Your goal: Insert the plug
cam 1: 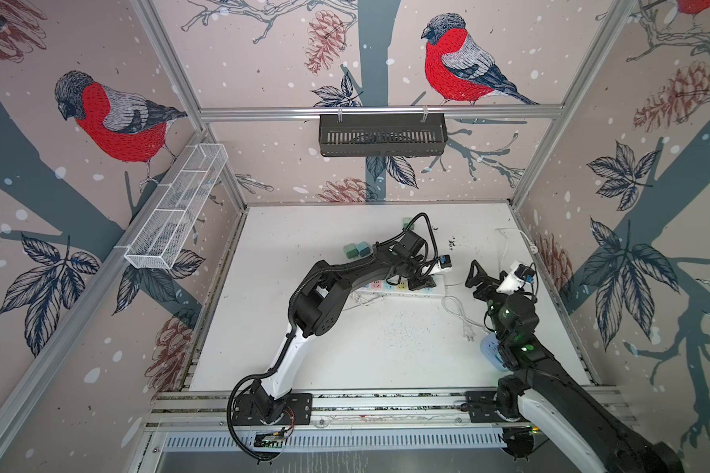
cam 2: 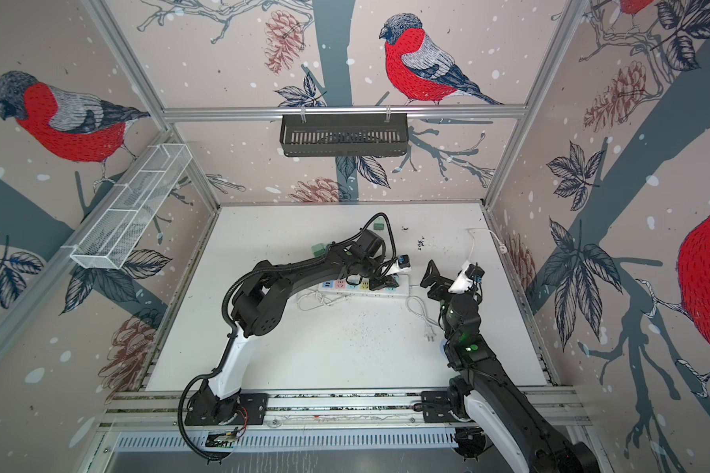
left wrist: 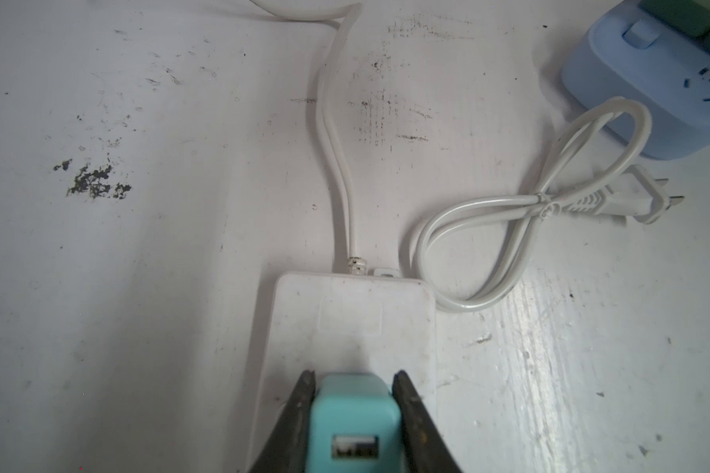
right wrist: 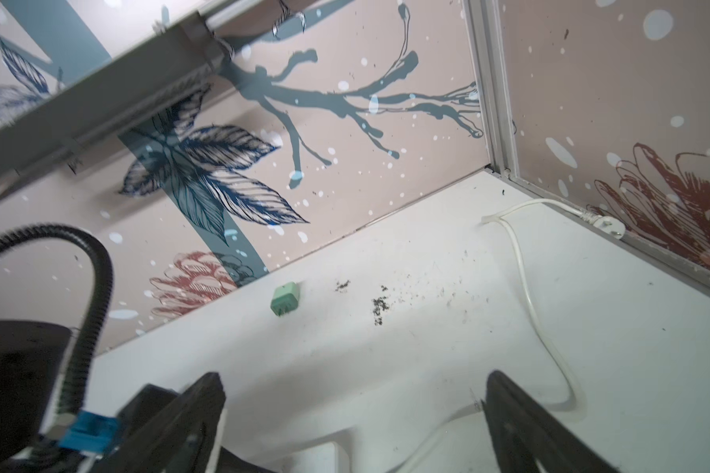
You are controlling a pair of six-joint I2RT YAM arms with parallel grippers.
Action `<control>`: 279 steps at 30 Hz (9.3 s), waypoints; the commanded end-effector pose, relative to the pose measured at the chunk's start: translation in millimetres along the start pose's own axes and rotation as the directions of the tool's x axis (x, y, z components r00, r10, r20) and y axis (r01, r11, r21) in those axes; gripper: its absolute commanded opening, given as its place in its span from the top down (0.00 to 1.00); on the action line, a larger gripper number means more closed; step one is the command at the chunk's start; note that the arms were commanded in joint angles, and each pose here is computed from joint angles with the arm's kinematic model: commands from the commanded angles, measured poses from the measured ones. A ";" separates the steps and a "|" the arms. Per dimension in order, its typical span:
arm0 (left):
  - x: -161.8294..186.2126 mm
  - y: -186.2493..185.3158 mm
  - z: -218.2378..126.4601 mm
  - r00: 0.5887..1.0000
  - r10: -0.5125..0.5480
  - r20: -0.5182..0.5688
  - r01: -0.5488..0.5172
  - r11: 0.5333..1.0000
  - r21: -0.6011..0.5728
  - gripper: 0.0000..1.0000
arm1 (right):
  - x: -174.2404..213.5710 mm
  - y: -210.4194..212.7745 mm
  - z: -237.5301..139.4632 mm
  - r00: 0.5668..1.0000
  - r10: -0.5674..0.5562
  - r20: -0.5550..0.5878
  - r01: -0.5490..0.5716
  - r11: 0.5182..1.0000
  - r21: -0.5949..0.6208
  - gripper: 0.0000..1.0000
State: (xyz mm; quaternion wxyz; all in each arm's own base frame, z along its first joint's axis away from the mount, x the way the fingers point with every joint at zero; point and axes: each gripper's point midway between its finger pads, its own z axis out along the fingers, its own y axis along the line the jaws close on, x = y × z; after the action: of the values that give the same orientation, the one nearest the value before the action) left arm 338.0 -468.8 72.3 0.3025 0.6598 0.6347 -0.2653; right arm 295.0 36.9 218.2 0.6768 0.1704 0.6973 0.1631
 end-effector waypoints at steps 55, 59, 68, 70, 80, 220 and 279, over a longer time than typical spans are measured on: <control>-5.2 -1.9 -323.3 0.674 -0.158 0.721 0.699 0.451 -0.555 0.02 | 2.0 70.9 6.6 0.980 -0.055 -0.189 0.014 0.978 -0.210 0.00; 5.6 -1.2 -338.5 0.667 -0.151 0.730 0.712 0.417 -0.565 0.02 | 19.2 71.2 31.0 0.959 -0.111 -0.263 0.079 0.989 -0.129 0.00; 12.3 -5.3 -353.7 0.637 -0.137 0.758 0.735 0.403 -0.545 0.02 | 34.9 58.8 98.9 0.916 -0.119 -0.383 0.185 0.972 0.142 0.01; 11.5 -6.6 -355.6 0.634 -0.134 0.762 0.736 0.407 -0.541 0.01 | 42.8 68.9 111.5 0.894 -0.142 -0.424 0.207 0.972 0.112 0.01; 6.6 -17.0 -368.6 0.613 -0.100 0.784 0.741 0.420 -0.525 0.02 | 67.8 74.4 152.0 0.838 -0.199 -0.508 0.283 0.954 0.095 0.01; -92.8 -97.8 -270.2 0.719 -0.235 0.654 0.382 0.920 -0.089 0.31 | 36.3 258.0 -90.0 0.720 -0.494 0.488 0.693 0.474 -0.543 0.91; -33.9 -65.3 -178.4 0.949 -0.093 0.303 0.164 0.962 -0.220 1.00 | 20.2 6.0 5.8 0.988 -0.152 -0.025 0.150 0.987 -0.058 0.00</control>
State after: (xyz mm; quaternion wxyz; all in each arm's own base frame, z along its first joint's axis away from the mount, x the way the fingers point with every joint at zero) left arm 274.1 -353.6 222.8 0.4746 0.4880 0.6717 -0.2922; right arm 293.9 43.8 201.2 0.6912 0.0928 0.7092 0.1028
